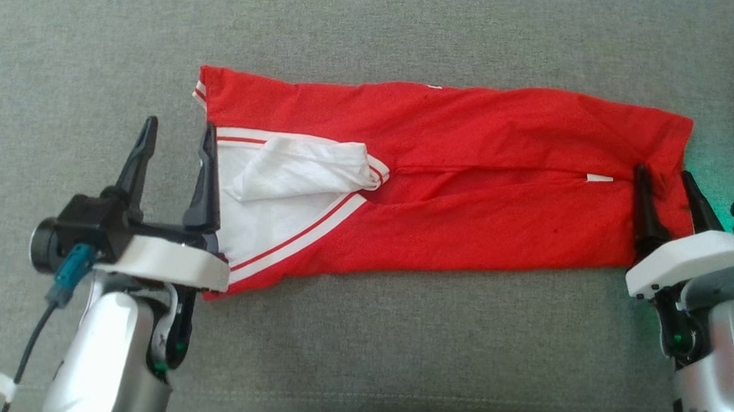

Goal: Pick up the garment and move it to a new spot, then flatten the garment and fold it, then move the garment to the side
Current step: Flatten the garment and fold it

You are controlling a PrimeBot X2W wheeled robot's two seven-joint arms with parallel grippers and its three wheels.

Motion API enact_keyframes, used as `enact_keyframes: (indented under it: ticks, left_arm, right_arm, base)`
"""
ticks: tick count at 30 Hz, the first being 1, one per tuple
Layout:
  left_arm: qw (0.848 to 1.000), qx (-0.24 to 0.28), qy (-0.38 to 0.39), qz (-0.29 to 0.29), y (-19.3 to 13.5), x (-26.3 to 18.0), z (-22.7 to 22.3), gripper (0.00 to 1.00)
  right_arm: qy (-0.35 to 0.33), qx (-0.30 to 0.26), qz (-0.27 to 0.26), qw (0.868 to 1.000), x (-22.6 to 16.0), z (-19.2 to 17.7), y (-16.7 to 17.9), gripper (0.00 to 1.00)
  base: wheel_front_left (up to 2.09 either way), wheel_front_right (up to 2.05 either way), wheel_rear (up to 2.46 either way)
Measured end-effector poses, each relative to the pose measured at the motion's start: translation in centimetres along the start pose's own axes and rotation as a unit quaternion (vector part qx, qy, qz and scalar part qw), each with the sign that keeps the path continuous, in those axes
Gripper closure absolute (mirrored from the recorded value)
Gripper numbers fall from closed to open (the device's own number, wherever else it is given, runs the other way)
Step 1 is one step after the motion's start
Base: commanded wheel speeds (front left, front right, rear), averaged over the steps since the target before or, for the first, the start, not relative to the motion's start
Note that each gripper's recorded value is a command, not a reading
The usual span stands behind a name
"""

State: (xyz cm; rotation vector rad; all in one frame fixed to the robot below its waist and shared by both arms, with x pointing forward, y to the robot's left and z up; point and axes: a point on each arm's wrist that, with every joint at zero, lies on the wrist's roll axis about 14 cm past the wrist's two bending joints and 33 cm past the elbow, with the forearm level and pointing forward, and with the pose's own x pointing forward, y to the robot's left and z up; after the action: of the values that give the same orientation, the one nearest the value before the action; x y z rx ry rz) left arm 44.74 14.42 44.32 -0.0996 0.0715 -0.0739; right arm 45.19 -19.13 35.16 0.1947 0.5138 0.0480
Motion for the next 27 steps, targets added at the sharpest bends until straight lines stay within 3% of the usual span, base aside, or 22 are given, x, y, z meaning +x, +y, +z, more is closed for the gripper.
enact_keyframes:
  ticks: [1, 2, 3, 4, 5, 6, 14, 21, 27]
  left_arm:
    - [1.0, 0.0, -0.002, 0.0, 0.0, 0.1, 0.1, 0.0]
    - [1.0, -0.001, -0.004, -0.001, 0.0, 0.3, 0.2, 0.0]
    - [1.0, -0.001, -0.005, -0.004, -0.1, 0.4, 0.3, 0.0]
    - [1.0, 0.0, -0.005, -0.005, -0.2, 0.4, 0.3, 0.0]
    - [1.0, 0.002, -0.005, -0.006, -0.2, 0.4, 0.2, 0.0]
    - [1.0, 0.001, -0.005, -0.006, -0.3, 0.5, 0.2, 0.0]
    - [1.0, 0.001, -0.01, -0.012, -0.6, 0.7, 0.5, 0.0]
    - [1.0, 0.001, -0.018, -0.011, -0.8, 0.7, 1.1, 0.0]
    - [1.0, -0.002, -0.025, -0.016, -1.1, 0.7, 1.6, 0.0]
  right_arm:
    - [0.004, 0.004, 0.001, 1.0, 0.0, -0.1, 0.1, 0.0]
    - [0.007, 0.007, 0.002, 1.0, 0.0, -0.1, 0.1, 0.11]
    - [0.009, 0.009, 0.002, 1.0, -0.1, -0.1, 0.1, 0.52]
    - [0.013, 0.01, 0.004, 1.0, -0.2, -0.1, 0.2, 0.61]
    - [0.018, 0.009, 0.005, 1.0, -0.2, -0.2, 0.3, 0.86]
    - [0.02, 0.01, 0.006, 1.0, -0.3, -0.2, 0.4, 1.0]
    - [0.013, 0.008, -0.004, 1.0, -1.4, 0.1, -0.2, 1.0]
    - [0.0, -0.009, -0.057, 0.998, -3.6, 0.7, -4.5, 1.0]
    - [-0.034, -0.033, -0.088, 0.995, -4.9, 3.3, -7.2, 1.0]
  base:
    - [0.0, 0.0, 0.0]
    - [0.0, 0.0, 0.0]
    - [0.0, 0.0, 0.0]
    - [0.0, 0.0, 0.0]
    - [0.0, 0.0, 0.0]
    - [0.0, 0.0, 0.0]
    - [0.0, 0.0, 0.0]
    - [0.0, 0.0, 0.0]
    - [0.0, 0.0, 0.0]
